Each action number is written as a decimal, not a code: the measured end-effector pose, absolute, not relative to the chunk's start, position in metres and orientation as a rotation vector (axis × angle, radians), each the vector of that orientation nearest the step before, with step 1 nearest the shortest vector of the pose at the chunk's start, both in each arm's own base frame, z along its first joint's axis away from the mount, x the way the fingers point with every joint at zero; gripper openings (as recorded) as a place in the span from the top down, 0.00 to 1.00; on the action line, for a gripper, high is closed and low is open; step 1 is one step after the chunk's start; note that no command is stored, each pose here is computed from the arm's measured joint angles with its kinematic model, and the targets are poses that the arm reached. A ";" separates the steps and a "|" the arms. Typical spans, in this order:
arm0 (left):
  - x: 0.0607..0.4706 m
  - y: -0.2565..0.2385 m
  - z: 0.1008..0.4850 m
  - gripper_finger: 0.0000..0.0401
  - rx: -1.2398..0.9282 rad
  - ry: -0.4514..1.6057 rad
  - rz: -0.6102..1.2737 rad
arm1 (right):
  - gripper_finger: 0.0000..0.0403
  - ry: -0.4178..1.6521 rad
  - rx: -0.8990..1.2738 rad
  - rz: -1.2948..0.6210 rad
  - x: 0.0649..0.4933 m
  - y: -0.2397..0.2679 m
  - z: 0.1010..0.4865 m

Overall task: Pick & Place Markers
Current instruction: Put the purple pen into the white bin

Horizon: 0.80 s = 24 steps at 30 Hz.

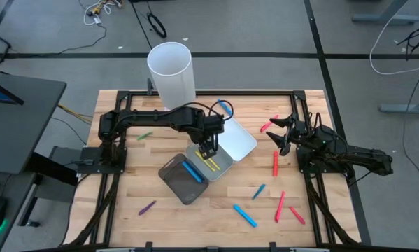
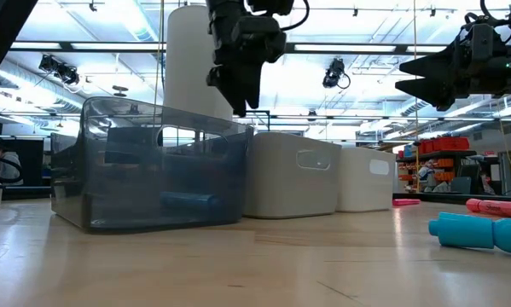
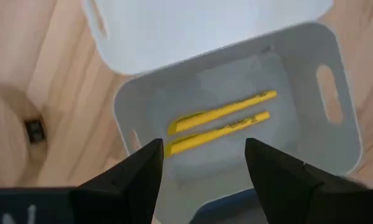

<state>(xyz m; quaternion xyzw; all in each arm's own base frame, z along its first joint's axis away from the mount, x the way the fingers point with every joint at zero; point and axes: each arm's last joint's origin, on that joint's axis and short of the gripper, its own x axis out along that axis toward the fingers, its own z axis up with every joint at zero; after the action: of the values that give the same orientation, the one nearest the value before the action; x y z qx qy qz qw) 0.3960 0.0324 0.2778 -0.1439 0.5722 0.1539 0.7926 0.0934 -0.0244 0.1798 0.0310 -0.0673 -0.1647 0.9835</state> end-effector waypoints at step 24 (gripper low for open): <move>0.352 -0.013 0.307 0.42 -0.392 1.286 0.552 | 0.25 -0.134 0.062 -0.332 0.093 -0.024 0.180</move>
<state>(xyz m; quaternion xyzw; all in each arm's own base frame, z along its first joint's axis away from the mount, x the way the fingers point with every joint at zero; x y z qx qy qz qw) 0.3517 -0.0133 0.3073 -0.1791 0.5879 0.2524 0.7474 0.0934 -0.0244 0.1796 0.0311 -0.0664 -0.1651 0.9835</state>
